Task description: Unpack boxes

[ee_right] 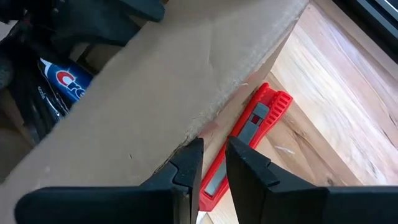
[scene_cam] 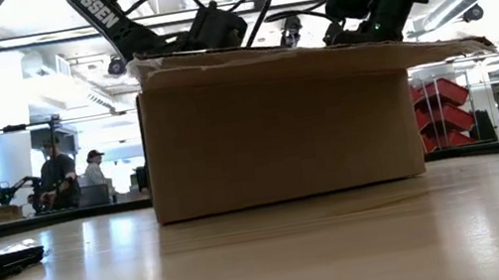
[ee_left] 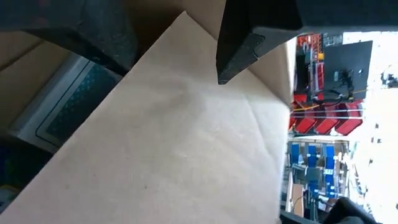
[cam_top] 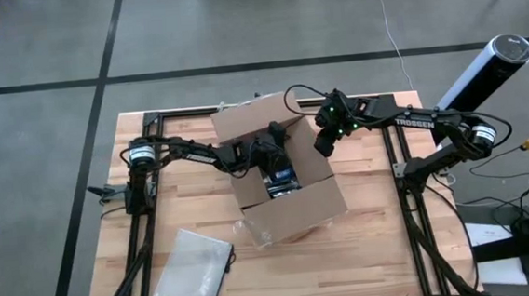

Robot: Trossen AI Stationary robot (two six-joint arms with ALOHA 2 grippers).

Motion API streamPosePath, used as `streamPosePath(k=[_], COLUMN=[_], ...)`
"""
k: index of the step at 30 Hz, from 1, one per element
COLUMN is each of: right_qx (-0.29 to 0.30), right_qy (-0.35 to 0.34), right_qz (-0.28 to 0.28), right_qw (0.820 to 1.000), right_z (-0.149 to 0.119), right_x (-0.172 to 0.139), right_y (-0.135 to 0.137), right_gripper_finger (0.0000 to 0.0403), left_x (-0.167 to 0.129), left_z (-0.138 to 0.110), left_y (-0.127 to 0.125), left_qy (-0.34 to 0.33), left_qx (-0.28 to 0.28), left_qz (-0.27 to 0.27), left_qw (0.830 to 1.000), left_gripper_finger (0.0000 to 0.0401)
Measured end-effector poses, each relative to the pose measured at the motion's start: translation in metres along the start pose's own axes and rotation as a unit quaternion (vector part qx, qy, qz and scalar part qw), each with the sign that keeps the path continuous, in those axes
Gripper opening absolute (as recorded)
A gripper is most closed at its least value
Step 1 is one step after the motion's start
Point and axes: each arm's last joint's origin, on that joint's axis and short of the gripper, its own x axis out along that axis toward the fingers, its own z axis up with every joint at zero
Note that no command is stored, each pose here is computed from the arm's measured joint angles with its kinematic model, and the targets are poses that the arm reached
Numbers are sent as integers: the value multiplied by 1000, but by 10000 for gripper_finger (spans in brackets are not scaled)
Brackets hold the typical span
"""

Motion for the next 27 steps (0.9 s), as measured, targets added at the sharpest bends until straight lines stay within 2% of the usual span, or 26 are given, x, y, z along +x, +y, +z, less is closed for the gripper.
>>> streamPosePath(k=[11,16,23,27], right_qx=[1,-4,-20,-24], right_qy=[-7,-16,-25,-29], right_qz=[10,21,37,40], right_qw=[1000,1000,999,998], right_z=[1,3,5,5], right_x=[0,1,2,3], right_y=[1,6,16,22], right_gripper_finger=[49,54,67,64], left_x=[-12,-24,-32,-32], left_z=[5,15,23,22], left_y=[17,38,49,48], left_qy=[-2,-49,-82,-83], left_qx=[-13,-47,-51,-48], left_qz=[28,79,121,119], left_qw=[1000,995,988,988], left_gripper_finger=[166,157,157,151])
